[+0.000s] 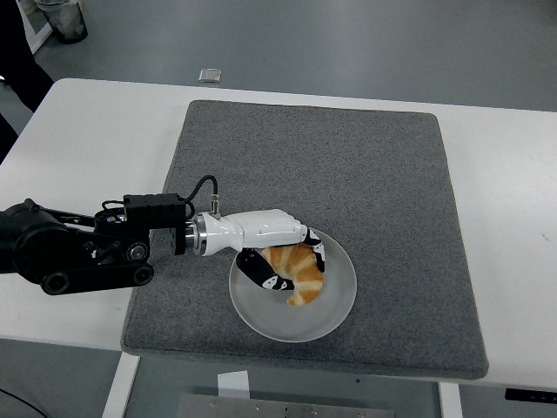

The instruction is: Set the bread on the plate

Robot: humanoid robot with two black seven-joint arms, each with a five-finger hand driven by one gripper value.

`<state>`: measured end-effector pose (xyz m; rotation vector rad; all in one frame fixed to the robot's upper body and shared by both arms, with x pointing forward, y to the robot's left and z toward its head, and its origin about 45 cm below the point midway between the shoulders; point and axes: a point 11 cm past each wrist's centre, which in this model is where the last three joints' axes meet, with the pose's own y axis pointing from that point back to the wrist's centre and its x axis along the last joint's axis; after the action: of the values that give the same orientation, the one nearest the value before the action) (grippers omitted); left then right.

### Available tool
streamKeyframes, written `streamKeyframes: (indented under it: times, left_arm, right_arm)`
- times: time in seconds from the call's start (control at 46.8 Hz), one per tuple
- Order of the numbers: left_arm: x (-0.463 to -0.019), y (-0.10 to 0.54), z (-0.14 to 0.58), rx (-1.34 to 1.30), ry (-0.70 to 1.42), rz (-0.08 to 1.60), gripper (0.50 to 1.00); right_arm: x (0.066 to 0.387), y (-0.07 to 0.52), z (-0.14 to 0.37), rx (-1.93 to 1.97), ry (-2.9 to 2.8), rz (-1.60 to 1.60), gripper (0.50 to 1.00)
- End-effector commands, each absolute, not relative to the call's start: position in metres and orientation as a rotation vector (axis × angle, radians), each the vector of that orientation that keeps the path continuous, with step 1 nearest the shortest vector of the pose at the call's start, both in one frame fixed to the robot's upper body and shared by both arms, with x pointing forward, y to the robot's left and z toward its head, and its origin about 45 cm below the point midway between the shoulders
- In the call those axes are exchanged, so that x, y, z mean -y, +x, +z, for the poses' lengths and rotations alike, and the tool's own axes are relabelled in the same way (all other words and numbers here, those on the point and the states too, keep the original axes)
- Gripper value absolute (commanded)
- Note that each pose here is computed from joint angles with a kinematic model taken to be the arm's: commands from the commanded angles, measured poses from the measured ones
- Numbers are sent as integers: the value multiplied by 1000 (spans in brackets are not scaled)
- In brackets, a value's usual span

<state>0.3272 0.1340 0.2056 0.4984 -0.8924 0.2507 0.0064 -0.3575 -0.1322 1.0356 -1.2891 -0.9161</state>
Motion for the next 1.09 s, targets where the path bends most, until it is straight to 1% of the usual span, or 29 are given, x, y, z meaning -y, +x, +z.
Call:
streamKeyframes:
  times: [0.0, 0.107, 0.171, 0.214, 0.235, 0.342, 0.363, 0.47, 0.598, 0.662, 0.684, 0.726, 1.068]
  left_arm:
    - [-135, 326, 203, 882, 499, 253, 500]
    - [-136, 324, 201, 871, 501, 257, 500]
    - [-136, 324, 200, 869, 500, 258, 527]
    - [-136, 324, 199, 866, 501, 259, 557]
    - [-136, 324, 200, 868, 501, 259, 580]
    - [-136, 325, 201, 867, 498, 267, 745]
    - [-136, 326, 202, 869, 495, 271, 769]
    - [-135, 326, 203, 860, 483, 289, 848]
    - [-135, 327, 205, 856, 478, 296, 893]
    - [-135, 327, 204, 848, 478, 300, 958]
    - [-135, 327, 205, 847, 476, 300, 971]
    - [-135, 328, 205, 842, 477, 303, 988]
    - [-132, 331, 213, 812, 459, 321, 990]
  right_arm:
    - [357, 6, -132, 1289, 1036, -917, 952]
    - [357, 6, -132, 1289, 1036, -917, 952]
    - [358, 6, -132, 1289, 1035, -914, 952]
    - [358, 6, -132, 1289, 1035, -914, 952]
    - [358, 6, -132, 1289, 1035, -914, 952]
    - [358, 6, -132, 1289, 1035, -914, 954]
    - [358, 6, -132, 1290, 1035, -915, 952]
    - [358, 6, -132, 1289, 1035, -914, 952]
    - [358, 6, -132, 1289, 1035, -914, 952]
    - [358, 6, -132, 1289, 1035, -914, 952]
    - [358, 6, -132, 1289, 1035, -914, 952]
    - [358, 6, -132, 1289, 1035, -914, 952]
    - [358, 6, -132, 1289, 1035, -914, 952]
